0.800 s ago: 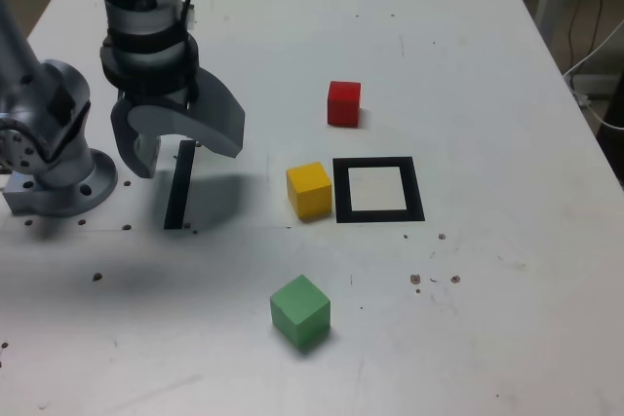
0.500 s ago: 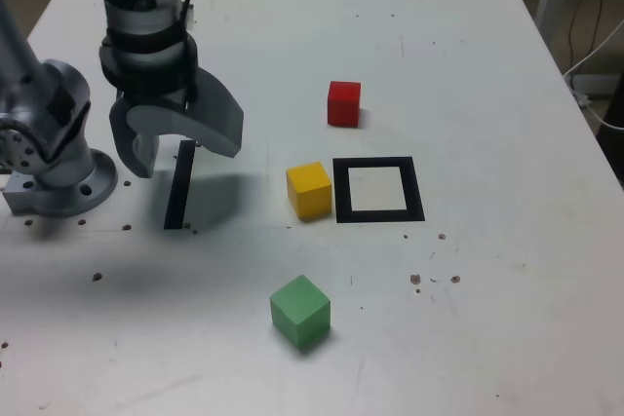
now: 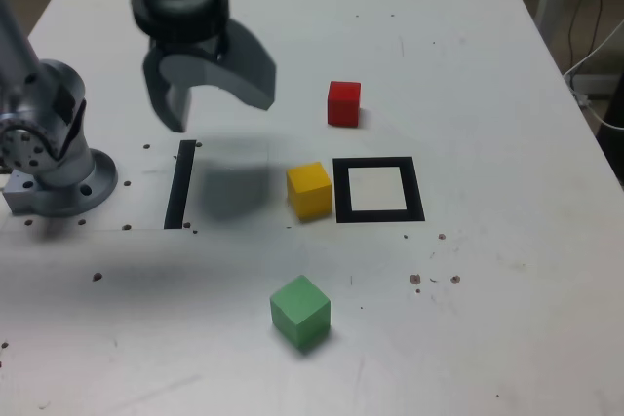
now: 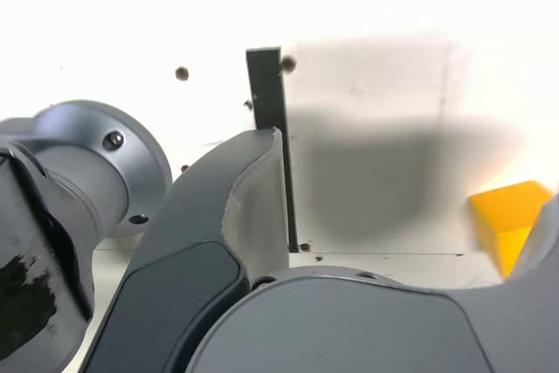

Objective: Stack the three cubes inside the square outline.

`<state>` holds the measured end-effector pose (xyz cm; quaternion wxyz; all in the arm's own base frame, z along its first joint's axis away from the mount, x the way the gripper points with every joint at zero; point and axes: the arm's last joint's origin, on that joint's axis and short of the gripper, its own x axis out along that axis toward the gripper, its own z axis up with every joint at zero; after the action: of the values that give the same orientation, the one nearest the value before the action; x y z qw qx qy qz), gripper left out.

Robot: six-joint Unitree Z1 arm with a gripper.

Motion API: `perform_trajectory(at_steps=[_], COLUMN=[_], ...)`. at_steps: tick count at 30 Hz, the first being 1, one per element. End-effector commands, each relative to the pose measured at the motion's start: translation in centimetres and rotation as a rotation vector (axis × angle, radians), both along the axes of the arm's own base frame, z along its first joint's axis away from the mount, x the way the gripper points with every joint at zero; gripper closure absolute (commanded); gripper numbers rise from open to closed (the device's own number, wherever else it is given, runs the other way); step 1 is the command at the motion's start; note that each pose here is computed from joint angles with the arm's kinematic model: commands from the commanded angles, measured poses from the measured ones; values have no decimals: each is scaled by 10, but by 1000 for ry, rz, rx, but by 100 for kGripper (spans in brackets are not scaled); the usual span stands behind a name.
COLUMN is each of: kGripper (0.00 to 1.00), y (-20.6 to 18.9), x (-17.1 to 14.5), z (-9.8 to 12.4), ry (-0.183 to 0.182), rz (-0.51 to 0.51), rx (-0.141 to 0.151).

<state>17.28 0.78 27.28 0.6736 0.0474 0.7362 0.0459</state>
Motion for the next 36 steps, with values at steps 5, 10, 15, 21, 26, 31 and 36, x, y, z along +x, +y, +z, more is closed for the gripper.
perform_trajectory(at_steps=[5,10,15,21,26,31,36], kGripper=[1,2,3,5,8,11,18], y=[18,33,47,64,78,84,88], x=[38,75,103,124,134,148,156], z=[13,13,8,-8,-27,-44,-49], ry=[9,10,7,43,77,87,84], rz=[-6,-17,-7,0,-22,-87,-100], rx=[15,19,18,12,7,2,20])
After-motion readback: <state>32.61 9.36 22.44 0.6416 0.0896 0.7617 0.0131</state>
